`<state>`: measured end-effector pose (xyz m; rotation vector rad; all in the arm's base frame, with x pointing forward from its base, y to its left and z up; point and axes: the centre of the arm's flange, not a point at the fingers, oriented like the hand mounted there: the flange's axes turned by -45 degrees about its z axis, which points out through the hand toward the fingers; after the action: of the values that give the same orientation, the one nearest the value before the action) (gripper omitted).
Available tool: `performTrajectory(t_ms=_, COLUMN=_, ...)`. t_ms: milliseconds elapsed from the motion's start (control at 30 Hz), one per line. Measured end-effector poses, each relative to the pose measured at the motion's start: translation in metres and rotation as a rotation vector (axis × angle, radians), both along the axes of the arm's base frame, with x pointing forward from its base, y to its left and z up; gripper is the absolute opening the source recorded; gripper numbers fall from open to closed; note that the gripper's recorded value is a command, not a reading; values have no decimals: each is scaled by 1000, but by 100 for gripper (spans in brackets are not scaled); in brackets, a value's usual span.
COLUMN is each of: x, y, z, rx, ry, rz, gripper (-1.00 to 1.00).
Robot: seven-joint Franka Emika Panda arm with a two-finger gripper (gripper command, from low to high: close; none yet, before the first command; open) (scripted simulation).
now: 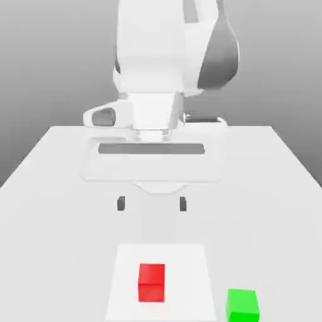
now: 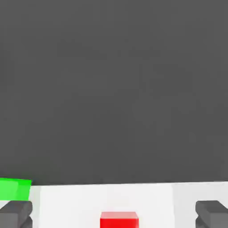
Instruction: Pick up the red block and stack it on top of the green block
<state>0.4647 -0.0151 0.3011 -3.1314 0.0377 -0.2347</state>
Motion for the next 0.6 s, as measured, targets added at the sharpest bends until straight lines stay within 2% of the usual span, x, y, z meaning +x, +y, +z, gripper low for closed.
performTrajectory(t_ms=133, x=-21, y=-2, z=-76, rx=1, ry=122, rz=-2, gripper=0)
performTrajectory(t_ms=300, x=-26, y=-2, z=-140, rx=1, ry=149, rz=-1, gripper=0)
performTrajectory(t_ms=333, x=-27, y=-2, z=-151, rx=1, ry=149, rz=-1, gripper=-100)
performTrajectory(t_ms=600, x=-27, y=-2, z=-145, rx=0, ry=150, rz=-1, gripper=-100)
